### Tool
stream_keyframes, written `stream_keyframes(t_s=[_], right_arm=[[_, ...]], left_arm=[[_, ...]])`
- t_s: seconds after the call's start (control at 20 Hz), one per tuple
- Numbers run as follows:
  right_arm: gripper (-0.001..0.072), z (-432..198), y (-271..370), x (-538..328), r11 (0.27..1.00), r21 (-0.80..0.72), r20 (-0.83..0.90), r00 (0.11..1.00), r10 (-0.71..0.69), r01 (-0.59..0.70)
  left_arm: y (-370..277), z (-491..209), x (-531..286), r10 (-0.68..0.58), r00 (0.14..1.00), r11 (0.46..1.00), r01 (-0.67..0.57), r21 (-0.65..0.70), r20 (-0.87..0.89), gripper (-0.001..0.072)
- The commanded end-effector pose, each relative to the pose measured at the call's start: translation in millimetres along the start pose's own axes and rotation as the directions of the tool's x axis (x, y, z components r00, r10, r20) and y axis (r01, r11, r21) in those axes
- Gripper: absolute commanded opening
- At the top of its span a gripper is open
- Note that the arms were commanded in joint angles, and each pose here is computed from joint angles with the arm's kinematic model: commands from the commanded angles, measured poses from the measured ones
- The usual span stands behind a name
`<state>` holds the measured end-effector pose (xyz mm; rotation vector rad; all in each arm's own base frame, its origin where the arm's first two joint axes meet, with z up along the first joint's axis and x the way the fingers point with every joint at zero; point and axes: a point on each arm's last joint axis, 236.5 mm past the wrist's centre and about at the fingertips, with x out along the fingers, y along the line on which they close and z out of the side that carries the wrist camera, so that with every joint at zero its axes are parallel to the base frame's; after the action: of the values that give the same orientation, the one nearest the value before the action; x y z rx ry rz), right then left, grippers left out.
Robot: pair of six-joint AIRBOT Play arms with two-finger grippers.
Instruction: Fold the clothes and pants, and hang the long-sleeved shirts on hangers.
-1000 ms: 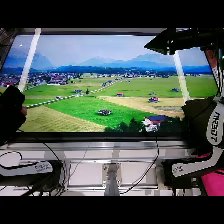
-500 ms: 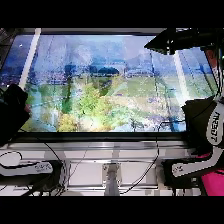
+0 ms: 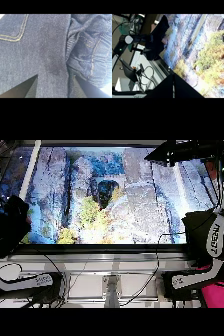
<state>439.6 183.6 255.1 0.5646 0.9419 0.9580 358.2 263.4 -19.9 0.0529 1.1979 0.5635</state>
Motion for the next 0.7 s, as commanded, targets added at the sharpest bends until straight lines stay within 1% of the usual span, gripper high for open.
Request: stream_keyframes(t_s=[0.0, 0.1, 0.2, 0.25, 0.35, 0.4, 0.45, 0.5, 0.6, 0.65], right_arm=[[0.0022, -0.1, 0.3, 0.2, 1.0, -0.001, -0.001, 1.0, 0.001, -0.001], [0.0022, -0.1, 0.3, 0.2, 1.0, -0.001, -0.001, 1.0, 0.001, -0.001], [0.0022, -0.1, 0.3, 0.2, 1.0, -0.001, -0.001, 1.0, 0.001, -0.001], [0.0022, -0.1, 0.3, 0.2, 1.0, -0.001, -0.001, 1.0, 0.001, -0.001], [0.0022, -0.1, 0.3, 0.2, 1.0, -0.001, -0.001, 1.0, 0.001, -0.001], [0.0022, 0.0, 0.3, 0.2, 1.0, -0.001, 0.0, 1.0, 0.001, -0.001], [0.0023, -0.1, 0.3, 0.2, 1.0, -0.001, -0.001, 1.0, 0.001, -0.001], [0.0022, -0.1, 0.3, 0.2, 1.0, -0.001, -0.001, 1.0, 0.001, -0.001], [0.0022, -0.1, 0.3, 0.2, 1.0, -0.001, -0.001, 1.0, 0.001, -0.001], [0.0022, -0.1, 0.3, 0.2, 1.0, -0.001, -0.001, 1.0, 0.001, -0.001]], left_arm=[[-1.4, -3.2, 2.2, -0.001, 1.0, 1.0, 0.001, 0.004, -0.015, 0.0482], [-1.9, -7.6, 9.5, 0.004, 0.999, 1.0, -0.003, 0.015, -0.036, 0.0481], [7.6, -10.3, 15.6, 0.051, 0.997, 0.997, -0.048, 0.063, -0.049, 0.0478], [11.4, -10.5, 16.3, 0.068, 0.996, 0.995, -0.064, 0.077, -0.05, 0.0445], [13.1, -9.9, 15.4, 0.074, 0.996, 0.994, -0.07, 0.082, -0.047, 0.0239], [13.1, -11.4, 15.3, 0.074, 0.996, 0.994, -0.07, 0.082, -0.053, 0.0106], [11.7, -12.2, 15.1, 0.071, 0.996, 0.995, -0.066, 0.08, -0.058, 0.0026], [10.1, -13.4, 15.1, 0.065, 0.996, 0.995, -0.06, 0.074, -0.063, 0.0007], [6.8, -18.1, 13.4, 0.048, 0.995, 0.998, -0.045, 0.047, -0.082, 0.0005], [7.1, -17.0, 9.4, 0.046, 0.996, 0.999, -0.045, 0.013, -0.076, 0.0004]])
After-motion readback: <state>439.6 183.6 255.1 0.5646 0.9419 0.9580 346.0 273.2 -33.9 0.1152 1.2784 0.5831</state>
